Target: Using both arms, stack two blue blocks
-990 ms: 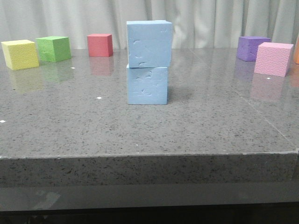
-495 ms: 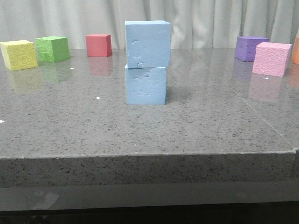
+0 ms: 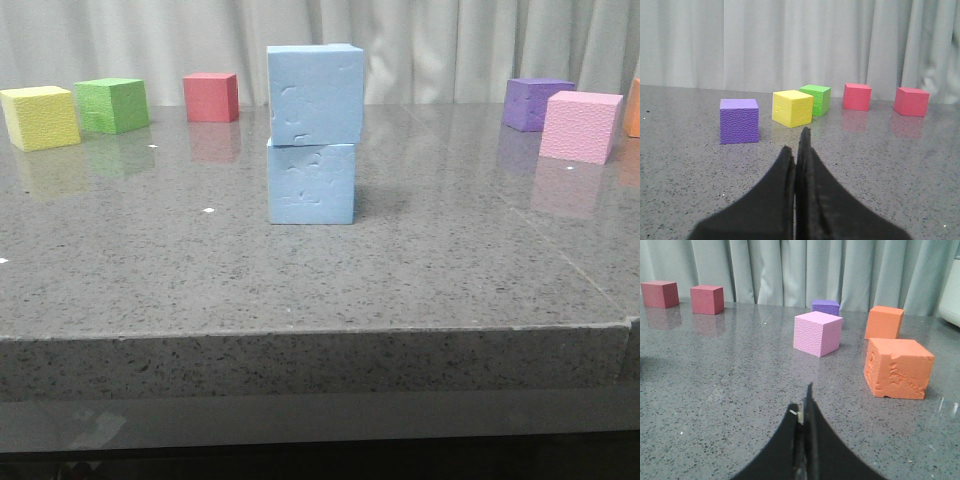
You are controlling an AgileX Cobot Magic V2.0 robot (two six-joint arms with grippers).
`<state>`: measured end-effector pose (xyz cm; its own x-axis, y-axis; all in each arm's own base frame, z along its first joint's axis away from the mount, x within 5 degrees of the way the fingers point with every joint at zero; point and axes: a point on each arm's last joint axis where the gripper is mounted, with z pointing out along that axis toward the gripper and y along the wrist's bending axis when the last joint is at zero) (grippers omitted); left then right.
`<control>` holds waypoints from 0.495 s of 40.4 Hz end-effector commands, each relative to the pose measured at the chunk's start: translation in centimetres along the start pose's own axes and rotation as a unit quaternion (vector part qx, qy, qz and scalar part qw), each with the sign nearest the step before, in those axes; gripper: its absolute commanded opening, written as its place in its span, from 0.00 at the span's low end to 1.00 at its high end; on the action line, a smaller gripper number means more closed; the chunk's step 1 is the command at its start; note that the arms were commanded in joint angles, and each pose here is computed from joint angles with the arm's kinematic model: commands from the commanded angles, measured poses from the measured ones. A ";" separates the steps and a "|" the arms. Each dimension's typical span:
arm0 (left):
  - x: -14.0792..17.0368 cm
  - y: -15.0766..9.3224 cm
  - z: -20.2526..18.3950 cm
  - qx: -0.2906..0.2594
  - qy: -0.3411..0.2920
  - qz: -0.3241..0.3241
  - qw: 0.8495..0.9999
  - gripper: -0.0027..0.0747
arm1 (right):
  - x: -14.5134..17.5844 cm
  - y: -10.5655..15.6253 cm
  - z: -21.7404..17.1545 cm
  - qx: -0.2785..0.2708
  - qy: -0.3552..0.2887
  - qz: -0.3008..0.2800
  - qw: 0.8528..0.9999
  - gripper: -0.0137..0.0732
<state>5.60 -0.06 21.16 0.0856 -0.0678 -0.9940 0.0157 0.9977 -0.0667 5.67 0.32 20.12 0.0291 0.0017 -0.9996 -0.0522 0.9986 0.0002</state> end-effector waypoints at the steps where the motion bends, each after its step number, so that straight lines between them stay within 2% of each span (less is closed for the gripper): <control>1: -0.8 -0.1 -0.2 0.004 -0.047 -0.005 0.999 0.01 | -1.0 -0.2 -0.2 0.009 -0.054 -0.001 0.999 0.02; 20: -0.8 -0.1 -0.2 0.004 -0.047 -0.005 0.999 0.01 | -1.5 -0.1 -0.3 0.004 -0.081 0.042 0.996 0.02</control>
<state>5.60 -0.06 21.16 0.0856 -0.0678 -0.9940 0.0157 0.9977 -0.0667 5.63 0.25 20.57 0.0740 0.0926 -0.9929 -0.0516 0.9947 0.0889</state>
